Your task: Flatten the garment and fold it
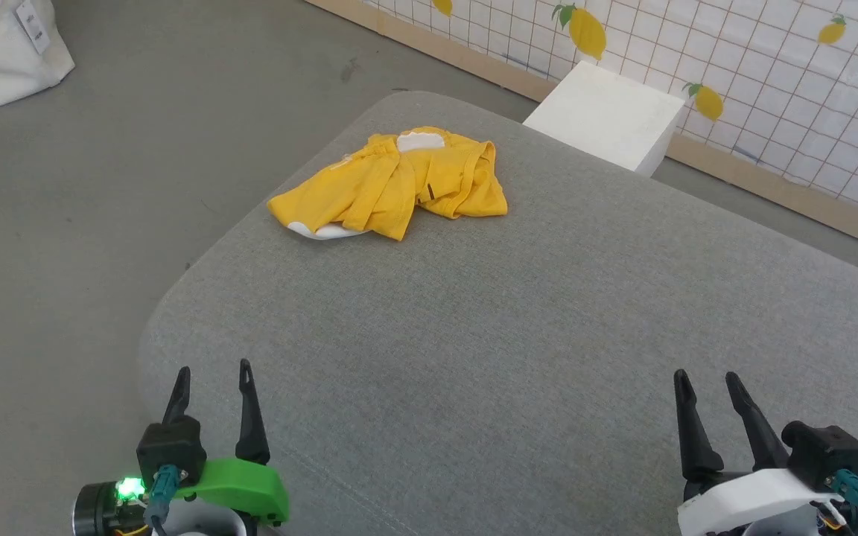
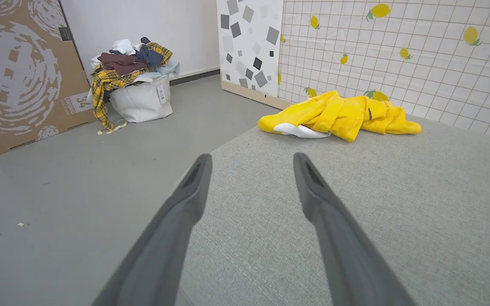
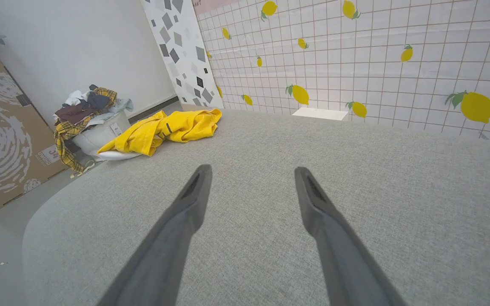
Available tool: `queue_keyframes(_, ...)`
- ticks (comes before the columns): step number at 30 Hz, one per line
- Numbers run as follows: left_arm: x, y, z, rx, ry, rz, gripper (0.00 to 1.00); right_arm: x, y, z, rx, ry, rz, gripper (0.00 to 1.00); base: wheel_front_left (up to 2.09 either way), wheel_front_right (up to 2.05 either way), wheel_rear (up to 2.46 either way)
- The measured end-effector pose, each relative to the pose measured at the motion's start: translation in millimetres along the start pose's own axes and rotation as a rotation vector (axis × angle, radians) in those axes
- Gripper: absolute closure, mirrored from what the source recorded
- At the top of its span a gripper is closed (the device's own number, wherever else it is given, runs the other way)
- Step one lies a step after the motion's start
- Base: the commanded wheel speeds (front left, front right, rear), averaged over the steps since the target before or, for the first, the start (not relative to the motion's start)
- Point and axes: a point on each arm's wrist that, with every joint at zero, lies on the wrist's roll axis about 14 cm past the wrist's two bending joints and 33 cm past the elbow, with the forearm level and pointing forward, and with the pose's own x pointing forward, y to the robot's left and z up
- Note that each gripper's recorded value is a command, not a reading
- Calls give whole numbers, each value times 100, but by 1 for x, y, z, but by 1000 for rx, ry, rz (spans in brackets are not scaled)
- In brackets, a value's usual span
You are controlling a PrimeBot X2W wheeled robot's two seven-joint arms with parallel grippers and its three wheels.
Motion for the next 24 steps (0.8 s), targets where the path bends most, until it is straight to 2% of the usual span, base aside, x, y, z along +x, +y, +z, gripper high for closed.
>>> queue_keyframes(10,2,-2,0,-2,1,-5,0,-1,-3,-1,3,3,-9,0,0,0,0)
queue_keyframes(14,12,-9,7,-38,-16,-32,0,-1,-6,-5,9,10,-15,0,0,0,0)
queue_keyframes(20,74,-36,59,-138,-140,-127,0,4,-16,-5,-8,8,-30,0,0,0,0)
queue_keyframes(24,125,-50,84,-181,-128,-184,0,13,-32,4,-37,-9,-60,0,0,0,0)
